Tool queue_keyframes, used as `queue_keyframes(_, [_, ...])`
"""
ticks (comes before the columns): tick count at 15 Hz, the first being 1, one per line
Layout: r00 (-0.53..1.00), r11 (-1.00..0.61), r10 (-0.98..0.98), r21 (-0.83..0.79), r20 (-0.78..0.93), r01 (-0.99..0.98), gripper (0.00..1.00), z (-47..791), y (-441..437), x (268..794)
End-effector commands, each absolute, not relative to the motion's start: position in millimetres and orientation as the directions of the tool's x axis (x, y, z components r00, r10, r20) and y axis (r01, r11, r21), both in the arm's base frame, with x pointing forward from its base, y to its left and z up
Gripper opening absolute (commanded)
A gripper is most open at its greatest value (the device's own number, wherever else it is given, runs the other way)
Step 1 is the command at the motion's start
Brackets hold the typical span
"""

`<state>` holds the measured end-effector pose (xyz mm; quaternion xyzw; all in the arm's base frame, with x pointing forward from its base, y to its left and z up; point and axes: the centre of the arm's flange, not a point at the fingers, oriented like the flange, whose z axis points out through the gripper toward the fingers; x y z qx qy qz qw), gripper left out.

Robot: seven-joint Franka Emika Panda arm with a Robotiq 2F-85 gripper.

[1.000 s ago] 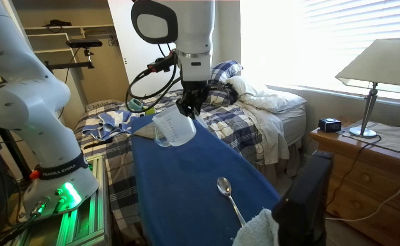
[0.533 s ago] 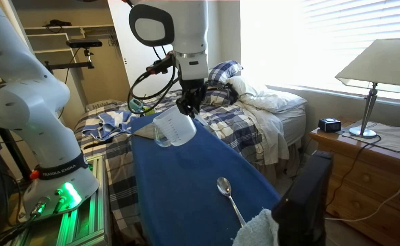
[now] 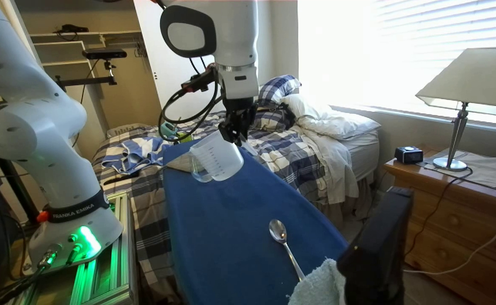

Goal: Pour the contents from the jar into the cup

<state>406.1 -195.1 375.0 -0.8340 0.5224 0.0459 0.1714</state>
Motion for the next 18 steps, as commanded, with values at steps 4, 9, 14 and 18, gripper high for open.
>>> queue_keyframes(4, [0.518,-0.463,-0.835,-0.271,-0.187,-0.844,0.09,393,-164,414])
queue_keyframes(9, [0.565,-0.518,-0.818,-0.292,-0.104,-0.804,0.09,410,-146,424])
queue_keyframes(14, [0.627,-0.586,-0.778,-0.305,-0.048,-0.751,0.09,421,-119,418])
queue_keyframes(18, [0.681,-0.652,-0.732,-0.303,0.011,-0.695,0.09,433,-101,416])
